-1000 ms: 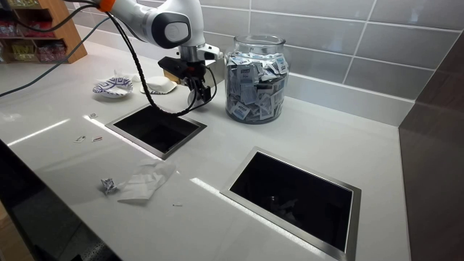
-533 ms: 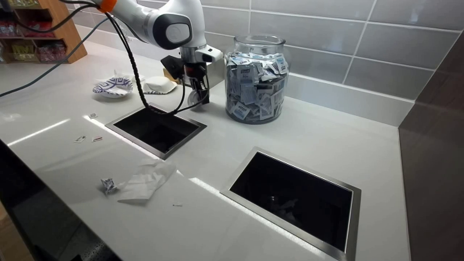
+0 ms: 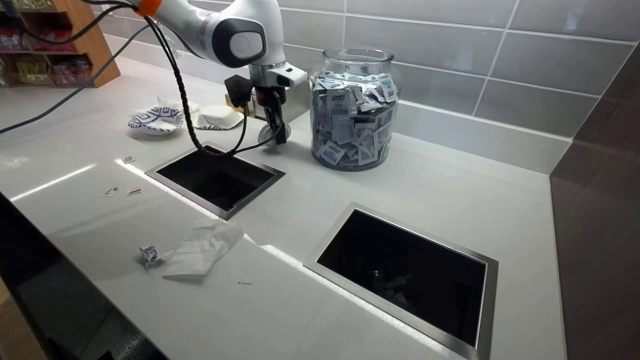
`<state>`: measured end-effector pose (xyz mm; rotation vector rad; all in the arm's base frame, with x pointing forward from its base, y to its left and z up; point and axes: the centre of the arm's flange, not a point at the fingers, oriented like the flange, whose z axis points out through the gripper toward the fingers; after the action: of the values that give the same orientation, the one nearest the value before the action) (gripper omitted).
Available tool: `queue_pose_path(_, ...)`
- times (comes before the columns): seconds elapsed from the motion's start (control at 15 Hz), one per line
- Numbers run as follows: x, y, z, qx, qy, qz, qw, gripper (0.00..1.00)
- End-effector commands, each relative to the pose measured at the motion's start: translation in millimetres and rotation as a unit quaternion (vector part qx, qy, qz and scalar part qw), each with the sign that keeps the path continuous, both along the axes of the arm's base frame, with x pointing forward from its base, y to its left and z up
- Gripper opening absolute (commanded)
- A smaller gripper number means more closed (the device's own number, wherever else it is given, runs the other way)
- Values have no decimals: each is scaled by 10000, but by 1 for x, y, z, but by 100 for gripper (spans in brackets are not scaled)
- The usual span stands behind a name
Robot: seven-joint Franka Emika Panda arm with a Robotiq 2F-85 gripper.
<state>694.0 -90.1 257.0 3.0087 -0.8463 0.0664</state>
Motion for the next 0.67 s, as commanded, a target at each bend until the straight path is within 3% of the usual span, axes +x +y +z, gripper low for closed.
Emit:
queue_pose_path(0.0,0,11,-65,-205,239,510,9982,1)
queue_pose_path(0.27,-4,31,-63,-826,95,1351,9873,1)
queue_pose_path(0.6,-10,50,-52,-856,50,614,9944,1)
